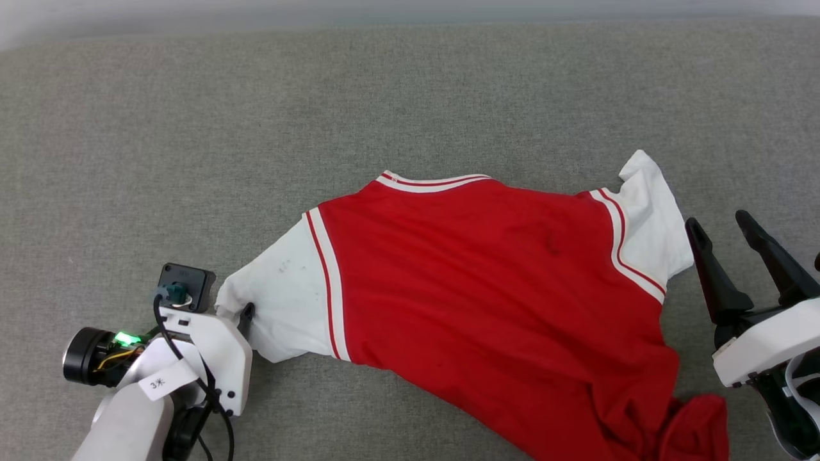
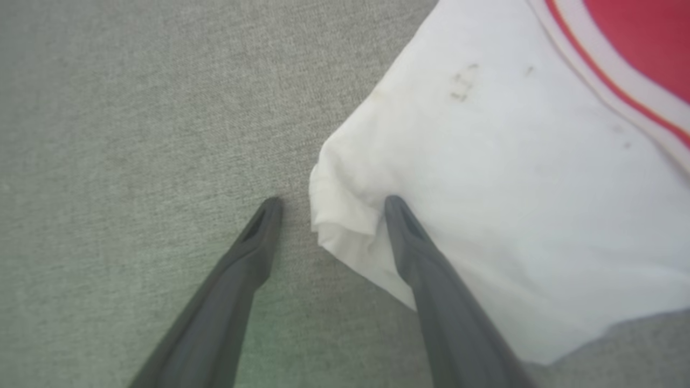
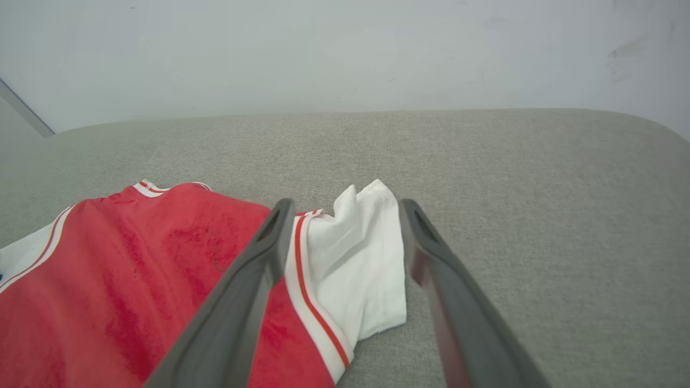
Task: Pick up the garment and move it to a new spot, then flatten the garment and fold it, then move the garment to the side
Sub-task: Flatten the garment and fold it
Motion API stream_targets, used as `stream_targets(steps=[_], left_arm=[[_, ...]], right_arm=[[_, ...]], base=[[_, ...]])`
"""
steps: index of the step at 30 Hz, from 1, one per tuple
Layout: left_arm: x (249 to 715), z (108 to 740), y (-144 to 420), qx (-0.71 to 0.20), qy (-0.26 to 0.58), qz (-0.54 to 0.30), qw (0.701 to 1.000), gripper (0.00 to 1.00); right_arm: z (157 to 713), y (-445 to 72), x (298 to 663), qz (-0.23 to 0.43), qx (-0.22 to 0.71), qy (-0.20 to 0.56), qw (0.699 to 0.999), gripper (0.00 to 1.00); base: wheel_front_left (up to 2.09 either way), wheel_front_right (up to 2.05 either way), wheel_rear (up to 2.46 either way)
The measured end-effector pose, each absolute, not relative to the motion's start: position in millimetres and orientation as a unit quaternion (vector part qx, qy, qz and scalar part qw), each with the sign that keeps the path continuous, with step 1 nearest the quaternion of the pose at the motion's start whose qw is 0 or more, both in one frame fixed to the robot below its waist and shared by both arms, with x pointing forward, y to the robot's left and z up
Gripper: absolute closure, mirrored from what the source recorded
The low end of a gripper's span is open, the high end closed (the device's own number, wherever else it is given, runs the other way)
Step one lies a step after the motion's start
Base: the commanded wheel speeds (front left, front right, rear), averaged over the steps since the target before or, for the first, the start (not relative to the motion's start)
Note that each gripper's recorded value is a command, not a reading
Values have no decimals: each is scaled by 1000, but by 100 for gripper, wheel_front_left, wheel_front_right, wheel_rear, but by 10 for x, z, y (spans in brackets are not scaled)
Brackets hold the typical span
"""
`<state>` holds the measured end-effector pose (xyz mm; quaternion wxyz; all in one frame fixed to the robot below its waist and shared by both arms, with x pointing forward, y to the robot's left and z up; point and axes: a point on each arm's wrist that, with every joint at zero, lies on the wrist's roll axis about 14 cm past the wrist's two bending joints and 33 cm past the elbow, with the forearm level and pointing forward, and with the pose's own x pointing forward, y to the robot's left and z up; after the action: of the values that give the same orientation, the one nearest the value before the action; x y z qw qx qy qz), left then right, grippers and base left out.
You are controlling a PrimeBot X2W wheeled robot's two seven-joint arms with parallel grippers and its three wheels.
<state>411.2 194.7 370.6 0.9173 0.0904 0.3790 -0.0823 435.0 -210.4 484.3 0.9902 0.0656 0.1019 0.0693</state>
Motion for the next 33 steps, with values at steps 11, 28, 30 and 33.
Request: stream_targets(steps=[11, 28, 30, 33], left_arm=[[4174, 3912, 1953, 66, 311, -50, 947, 100], [4014, 4590, 2135, 39, 186, 3, 982, 100], [3998, 4611, 2109, 36, 186, -2, 982, 100], [3964, 4593, 2090, 34, 194, -6, 980, 100]], right_arm=[[4819, -2081, 4348, 76, 57, 118, 988, 0], [4438, -2153, 4611, 77, -24, 334, 939, 0], [4429, -2174, 4735, 72, -29, 360, 930, 0], [4341, -2075, 4874, 82, -9, 411, 908, 0]], base=[[0, 0, 0], [0, 0, 0], [0, 0, 0], [0, 0, 0]])
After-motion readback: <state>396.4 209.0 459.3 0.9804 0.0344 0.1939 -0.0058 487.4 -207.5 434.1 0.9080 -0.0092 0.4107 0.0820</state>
